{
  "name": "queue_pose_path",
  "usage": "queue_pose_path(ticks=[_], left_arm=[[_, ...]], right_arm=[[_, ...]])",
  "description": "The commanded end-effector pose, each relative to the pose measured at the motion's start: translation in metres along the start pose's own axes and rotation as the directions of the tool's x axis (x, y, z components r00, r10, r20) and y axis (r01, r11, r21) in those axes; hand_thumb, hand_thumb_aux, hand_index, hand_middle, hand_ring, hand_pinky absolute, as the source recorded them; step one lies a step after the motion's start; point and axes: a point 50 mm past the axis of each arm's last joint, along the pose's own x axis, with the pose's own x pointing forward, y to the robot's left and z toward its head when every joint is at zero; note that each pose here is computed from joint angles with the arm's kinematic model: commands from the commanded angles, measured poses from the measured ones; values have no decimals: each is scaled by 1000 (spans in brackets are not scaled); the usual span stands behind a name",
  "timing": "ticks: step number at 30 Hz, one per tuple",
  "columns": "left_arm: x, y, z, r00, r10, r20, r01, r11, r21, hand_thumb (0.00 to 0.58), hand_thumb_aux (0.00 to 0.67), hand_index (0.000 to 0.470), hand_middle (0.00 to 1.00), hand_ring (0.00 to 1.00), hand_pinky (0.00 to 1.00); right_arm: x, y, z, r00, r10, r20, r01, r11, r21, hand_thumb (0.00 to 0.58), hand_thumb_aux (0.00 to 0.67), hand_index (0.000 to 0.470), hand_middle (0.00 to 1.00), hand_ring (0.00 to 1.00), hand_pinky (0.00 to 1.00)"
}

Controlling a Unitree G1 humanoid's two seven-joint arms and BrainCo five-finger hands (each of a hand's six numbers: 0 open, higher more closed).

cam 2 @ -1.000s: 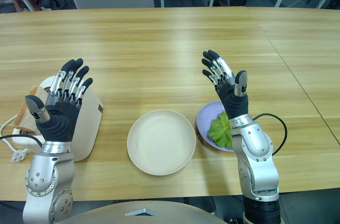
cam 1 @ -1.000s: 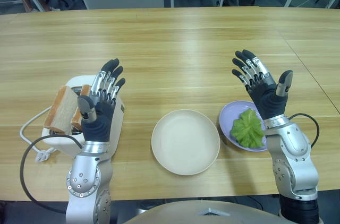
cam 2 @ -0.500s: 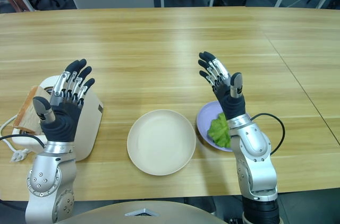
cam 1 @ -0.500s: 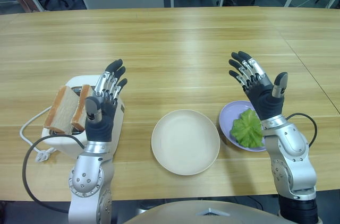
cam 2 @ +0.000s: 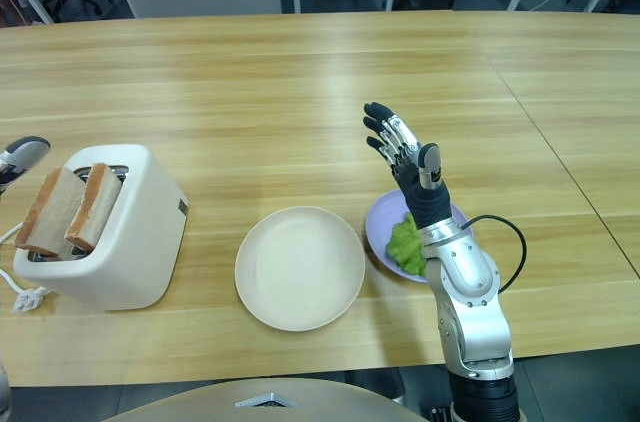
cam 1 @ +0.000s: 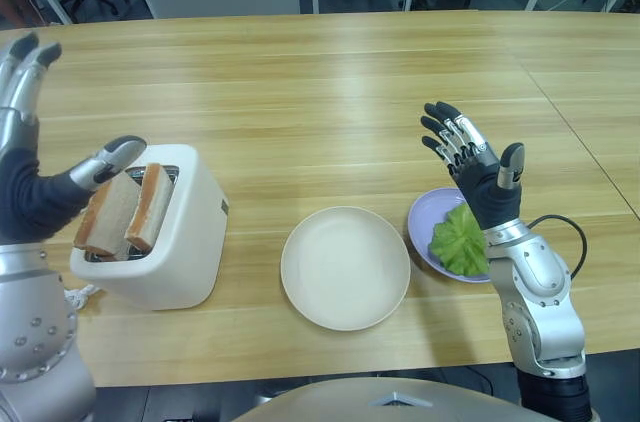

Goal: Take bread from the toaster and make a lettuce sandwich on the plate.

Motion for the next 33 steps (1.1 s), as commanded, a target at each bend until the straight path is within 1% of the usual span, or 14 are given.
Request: queue_pose_path(ticks=[1,4,7,11,15,21,24,28,33], left_arm=[[-3,-36,-29,961,-227,-161,250,957,145,0,0,0,0,0,0],[-7,-50,-38,929,-298,-220,342,918,201,0,0,0,0,0,0],[-9,-57,-45,904,-337,-262,399,886,237,0,0,0,0,0,0],[-6,-61,-51,890,-345,-298,426,862,275,0,0,0,0,0,0],[-1,-55,-51,905,-304,-298,383,886,260,0,0,0,0,0,0],[9,-34,-41,957,-153,-246,201,963,182,0,0,0,0,0,0],[9,-31,-44,959,-125,-256,171,971,169,0,0,0,0,0,0],[3,-47,-60,927,-206,-312,275,941,198,0,0,0,0,0,0],[-9,-72,-72,875,-322,-362,420,877,234,0,0,0,0,0,0]], right_arm=[[-3,-1,-3,1000,-15,-18,14,1000,-10,0,0,0,0,0,0],[-4,-1,-3,1000,-21,-17,21,1000,-13,0,0,0,0,0,0],[-6,-3,-2,999,-30,-17,30,999,-16,0,0,0,0,0,0],[-8,-3,-1,999,-36,-16,35,999,-18,0,0,0,0,0,0],[-10,-3,1,999,-39,-15,39,999,-20,0,0,0,0,0,0],[-13,-4,2,999,-43,-16,43,999,-26,0,0,0,0,0,0],[-14,-4,2,999,-42,-17,42,999,-29,0,0,0,0,0,0],[-14,-4,2,999,-41,-17,40,999,-33,0,0,0,0,0,0],[-15,-4,3,999,-39,-16,39,999,-37,0,0,0,0,0,0]])
